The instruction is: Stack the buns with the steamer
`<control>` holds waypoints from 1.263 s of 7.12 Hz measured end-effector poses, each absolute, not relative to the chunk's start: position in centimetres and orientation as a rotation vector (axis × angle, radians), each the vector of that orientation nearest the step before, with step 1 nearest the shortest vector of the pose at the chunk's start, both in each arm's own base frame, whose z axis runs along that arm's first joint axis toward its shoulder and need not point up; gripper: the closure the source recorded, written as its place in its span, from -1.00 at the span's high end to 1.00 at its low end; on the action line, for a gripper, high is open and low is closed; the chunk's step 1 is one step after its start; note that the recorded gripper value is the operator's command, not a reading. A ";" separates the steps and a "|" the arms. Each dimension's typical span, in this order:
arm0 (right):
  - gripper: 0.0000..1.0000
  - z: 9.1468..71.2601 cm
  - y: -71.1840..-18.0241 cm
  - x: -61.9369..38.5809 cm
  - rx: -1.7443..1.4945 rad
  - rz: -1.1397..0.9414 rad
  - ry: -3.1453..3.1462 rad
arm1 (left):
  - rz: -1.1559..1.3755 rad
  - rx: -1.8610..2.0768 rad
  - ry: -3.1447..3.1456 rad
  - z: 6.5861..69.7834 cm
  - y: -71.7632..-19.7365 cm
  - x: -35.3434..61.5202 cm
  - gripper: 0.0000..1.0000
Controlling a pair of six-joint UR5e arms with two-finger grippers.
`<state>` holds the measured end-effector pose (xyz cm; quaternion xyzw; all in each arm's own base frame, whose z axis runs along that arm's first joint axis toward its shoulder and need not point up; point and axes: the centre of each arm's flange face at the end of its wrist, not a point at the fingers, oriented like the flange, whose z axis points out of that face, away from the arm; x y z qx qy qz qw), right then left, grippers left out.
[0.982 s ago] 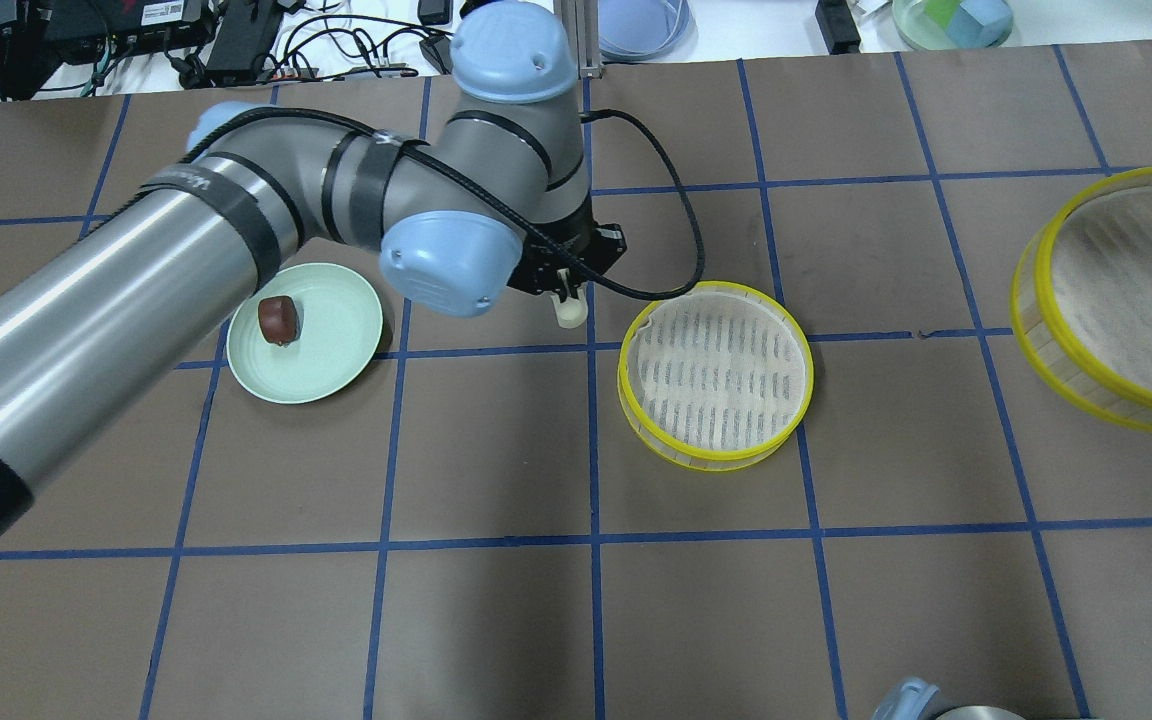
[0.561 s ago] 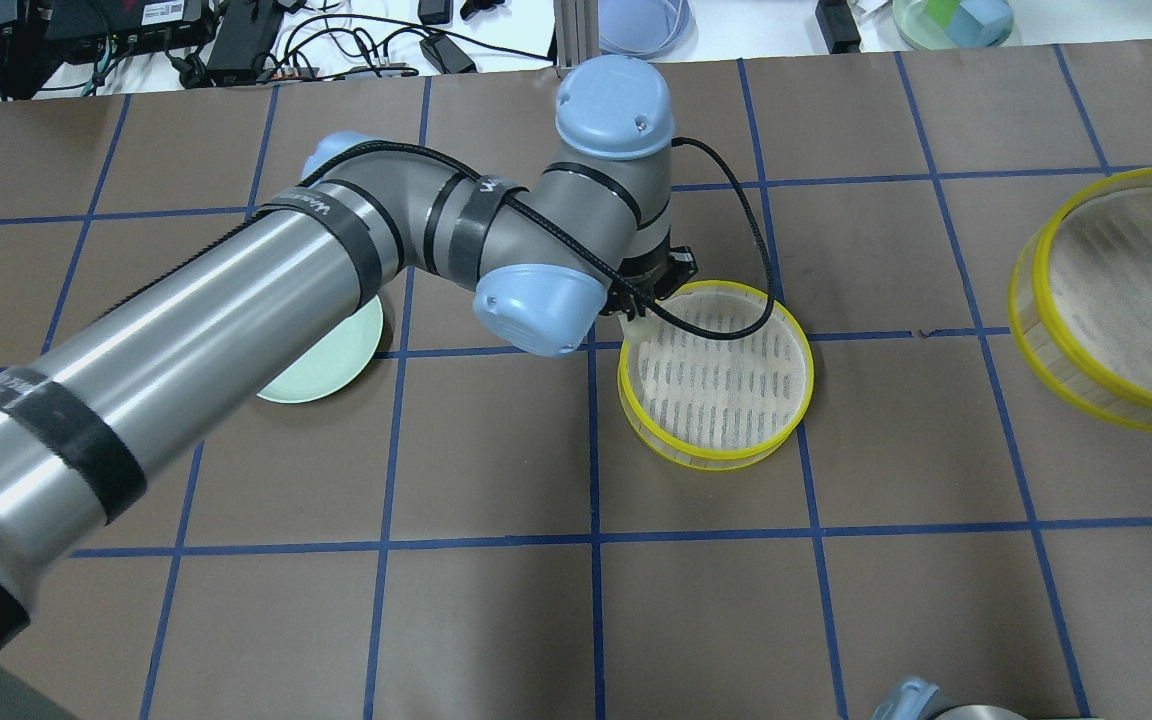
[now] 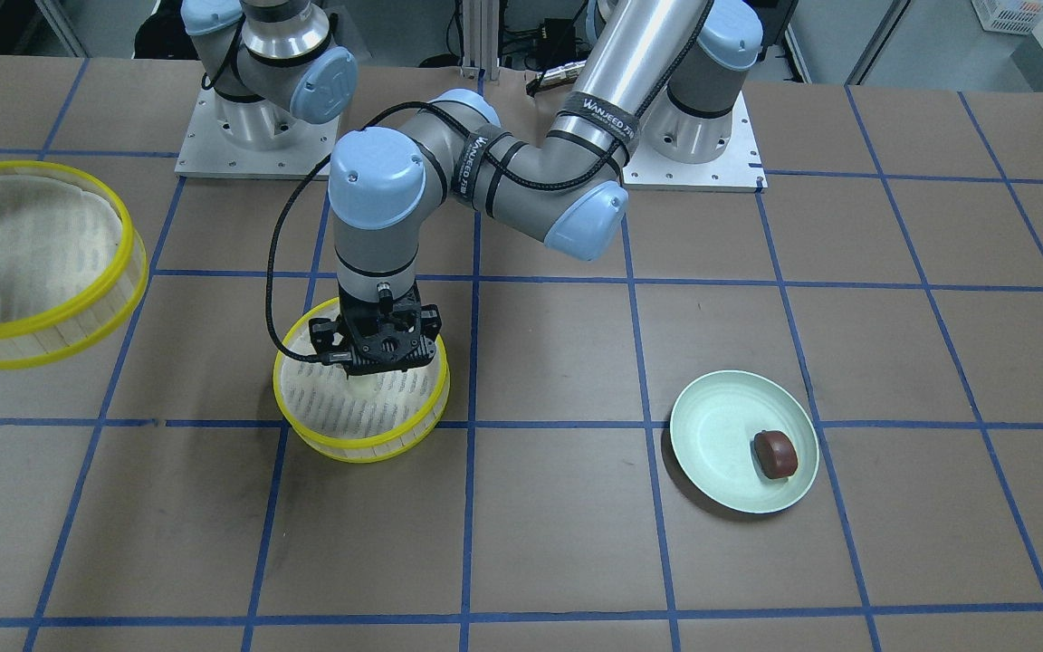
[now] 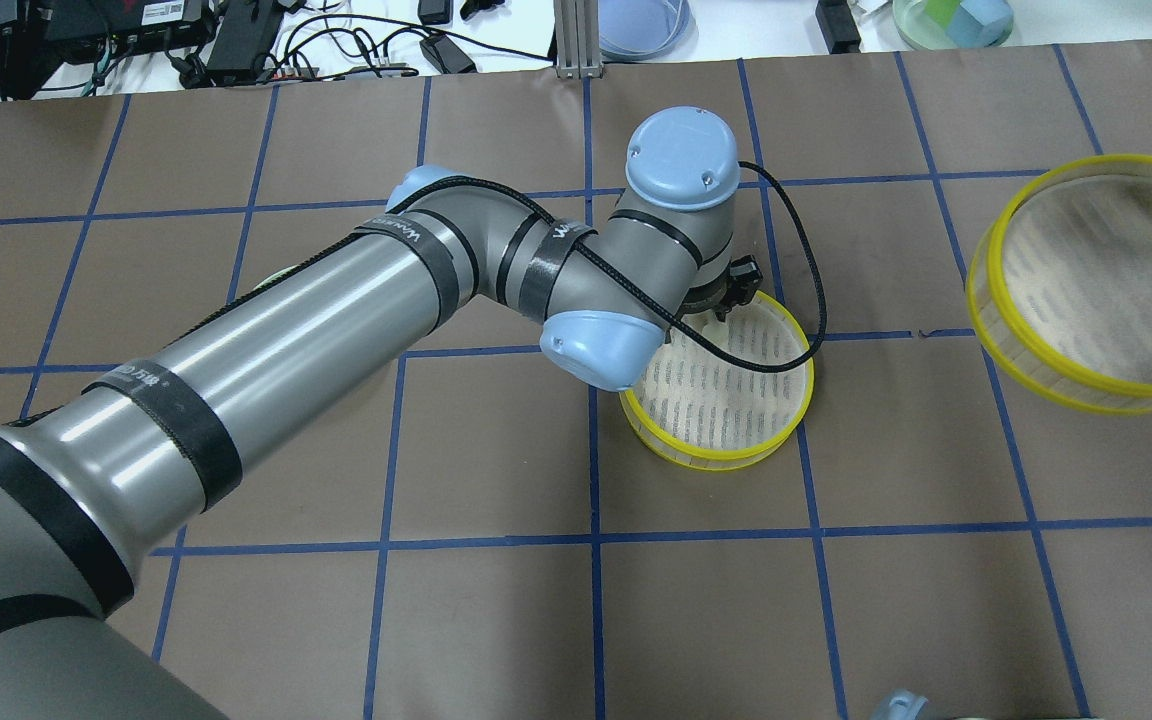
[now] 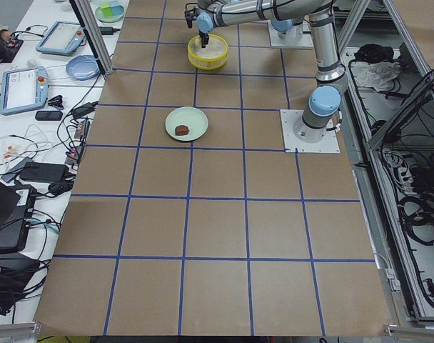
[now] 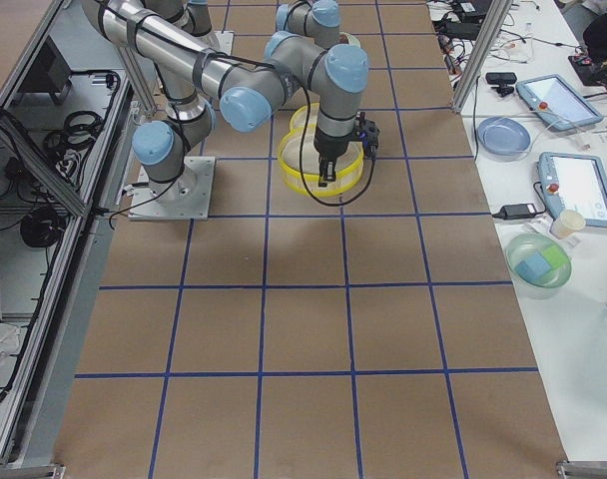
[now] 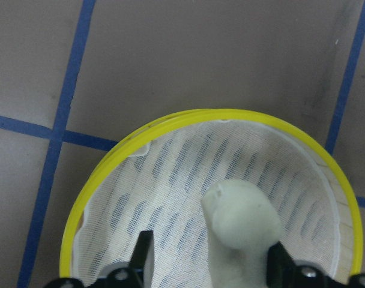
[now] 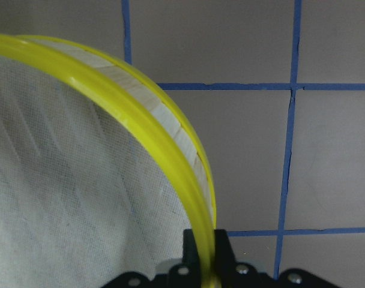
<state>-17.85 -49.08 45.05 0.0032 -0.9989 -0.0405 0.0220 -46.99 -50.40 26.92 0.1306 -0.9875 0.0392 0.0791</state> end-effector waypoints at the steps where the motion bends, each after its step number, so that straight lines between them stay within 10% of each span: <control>1: -0.60 44.8 -49.5 -16.6 0.020 -0.136 -3.098 | 0.103 0.392 -2.936 27.0 -50.3 -47.2 1.00; 9: -0.60 42.3 -52.4 -8.9 0.088 -0.194 -3.126 | 0.191 0.430 -2.894 32.9 -54.0 -39.7 1.00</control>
